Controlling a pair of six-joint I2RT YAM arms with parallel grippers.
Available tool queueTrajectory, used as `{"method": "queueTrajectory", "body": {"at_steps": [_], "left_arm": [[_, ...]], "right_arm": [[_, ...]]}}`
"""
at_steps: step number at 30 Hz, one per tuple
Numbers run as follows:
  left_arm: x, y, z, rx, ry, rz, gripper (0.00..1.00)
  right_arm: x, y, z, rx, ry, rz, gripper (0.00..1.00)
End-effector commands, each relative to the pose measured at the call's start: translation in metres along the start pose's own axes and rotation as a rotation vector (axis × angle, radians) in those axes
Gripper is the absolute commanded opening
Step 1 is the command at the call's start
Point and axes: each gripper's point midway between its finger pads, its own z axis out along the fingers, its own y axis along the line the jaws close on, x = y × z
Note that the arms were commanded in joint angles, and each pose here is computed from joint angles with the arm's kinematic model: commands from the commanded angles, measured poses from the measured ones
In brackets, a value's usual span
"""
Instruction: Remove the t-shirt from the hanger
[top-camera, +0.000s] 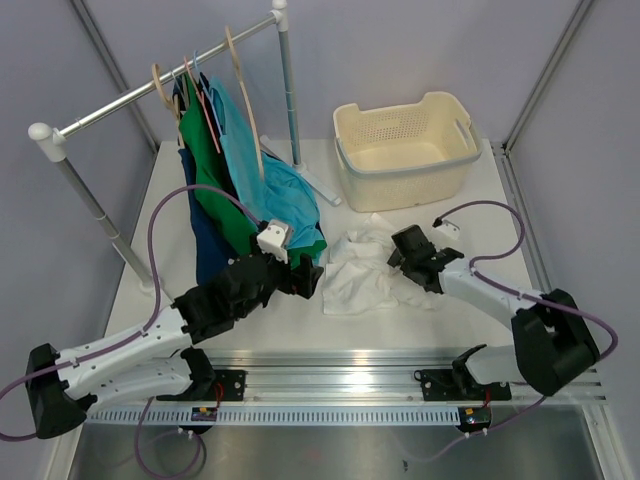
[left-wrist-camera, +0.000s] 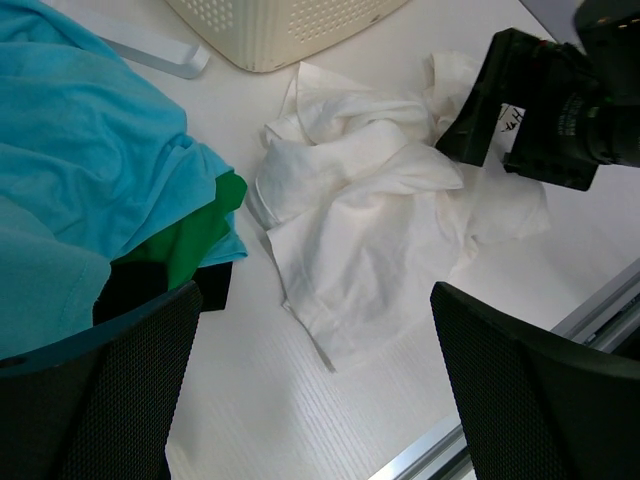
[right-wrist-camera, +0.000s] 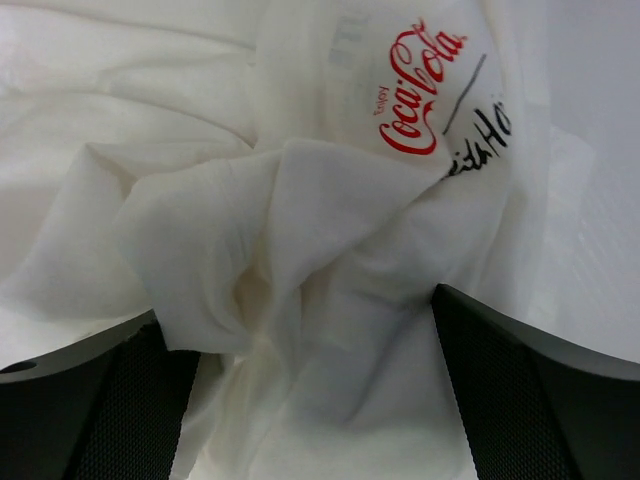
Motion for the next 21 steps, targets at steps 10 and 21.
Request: {"method": "queueTrajectory", "body": {"at_steps": [10,21], "left_arm": [[-0.021,-0.001,-0.006,0.002,-0.083,-0.035,0.99],[-0.033,0.011,-0.023,-0.032,-0.149,-0.078,0.99]], "right_arm": [[0.006,0.051,0.03,-0.098,0.156,-0.114,0.68],[-0.129,0.125,-0.096,-0.5,-0.133,-0.119,0.0]]}}
